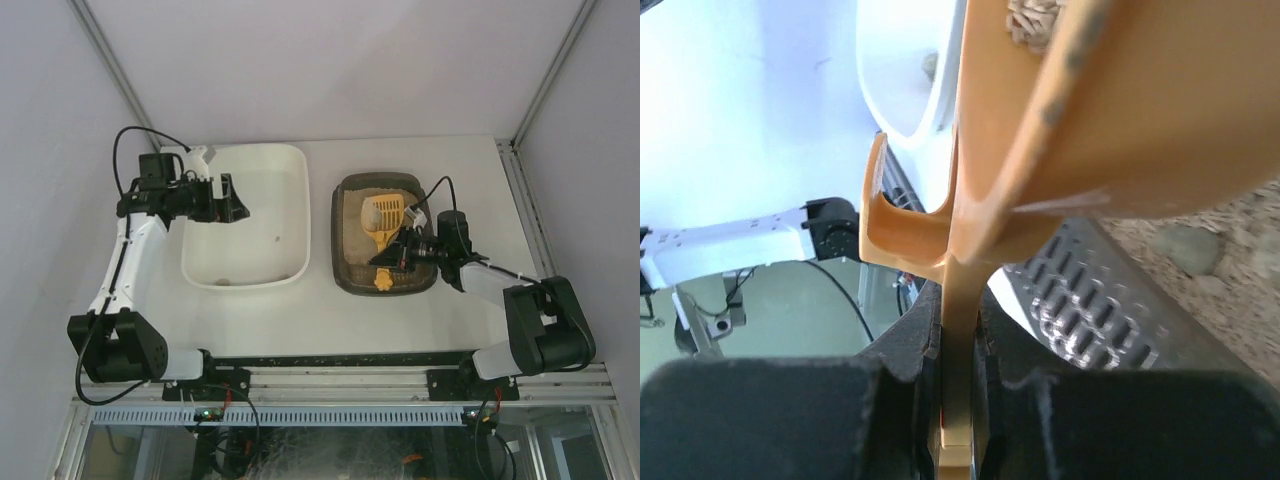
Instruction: Clean the litter box
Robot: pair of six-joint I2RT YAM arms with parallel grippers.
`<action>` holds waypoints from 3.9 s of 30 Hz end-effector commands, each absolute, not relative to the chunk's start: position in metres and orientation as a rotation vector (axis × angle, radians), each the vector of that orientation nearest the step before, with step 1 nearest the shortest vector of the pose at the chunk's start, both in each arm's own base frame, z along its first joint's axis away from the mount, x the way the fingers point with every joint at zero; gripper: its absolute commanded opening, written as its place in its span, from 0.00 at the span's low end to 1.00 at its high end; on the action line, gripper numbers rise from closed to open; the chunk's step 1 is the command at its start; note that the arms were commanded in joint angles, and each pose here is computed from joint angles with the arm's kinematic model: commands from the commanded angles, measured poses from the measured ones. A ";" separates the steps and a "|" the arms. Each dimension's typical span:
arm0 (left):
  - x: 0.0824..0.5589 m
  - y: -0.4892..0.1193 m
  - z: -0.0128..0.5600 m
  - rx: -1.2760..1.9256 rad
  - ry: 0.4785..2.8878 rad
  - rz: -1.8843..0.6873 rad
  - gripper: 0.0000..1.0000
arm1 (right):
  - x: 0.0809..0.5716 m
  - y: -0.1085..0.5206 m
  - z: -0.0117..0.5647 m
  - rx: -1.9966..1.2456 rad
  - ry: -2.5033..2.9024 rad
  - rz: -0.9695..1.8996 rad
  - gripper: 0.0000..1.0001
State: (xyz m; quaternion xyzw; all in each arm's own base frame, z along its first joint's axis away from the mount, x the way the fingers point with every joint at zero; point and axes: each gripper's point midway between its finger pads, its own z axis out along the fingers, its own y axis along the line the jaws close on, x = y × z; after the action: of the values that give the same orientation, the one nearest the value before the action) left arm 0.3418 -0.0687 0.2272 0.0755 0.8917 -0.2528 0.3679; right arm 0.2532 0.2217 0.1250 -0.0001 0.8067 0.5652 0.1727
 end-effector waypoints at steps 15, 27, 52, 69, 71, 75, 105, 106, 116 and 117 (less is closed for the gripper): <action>0.334 -0.088 0.225 0.372 2.261 -0.497 1.00 | 0.249 0.224 0.155 -0.063 1.927 1.933 0.00; 0.334 -0.091 0.217 0.383 2.280 -0.521 1.00 | 0.237 0.240 0.140 -0.092 1.996 1.946 0.00; 0.330 -0.095 0.199 0.421 2.302 -0.559 1.00 | 0.261 0.222 0.121 0.055 2.039 1.896 0.00; 0.345 -0.040 0.225 0.177 2.288 -0.383 1.00 | 0.247 0.237 0.148 -0.036 2.203 1.714 0.00; 0.346 -0.028 0.229 0.129 2.281 -0.375 1.00 | 0.249 0.241 0.159 -0.067 2.216 1.636 0.00; 0.345 -0.015 0.227 0.055 2.349 -0.401 0.98 | 0.253 0.265 0.178 -0.113 2.257 1.555 0.00; 0.335 0.046 0.200 -0.104 2.485 -0.435 0.95 | 0.274 0.367 0.162 -0.957 2.220 -0.430 0.00; 0.336 0.048 0.200 -0.106 2.486 -0.418 0.95 | 0.275 0.368 0.163 -0.962 2.203 -0.449 0.00; 0.337 0.053 0.214 0.022 2.421 -0.335 0.92 | 0.283 0.363 0.179 -0.969 2.107 -0.545 0.00; 0.338 0.053 0.218 0.047 2.392 -0.320 0.90 | 0.283 0.362 0.184 -0.944 2.109 -0.530 0.00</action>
State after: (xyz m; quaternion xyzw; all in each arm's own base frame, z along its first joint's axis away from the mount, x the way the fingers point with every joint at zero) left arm 0.3269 0.0484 0.1808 -0.0349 0.9478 -0.1509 0.2788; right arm 0.2712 0.3666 0.1441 -0.3937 0.8356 -0.1988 0.3275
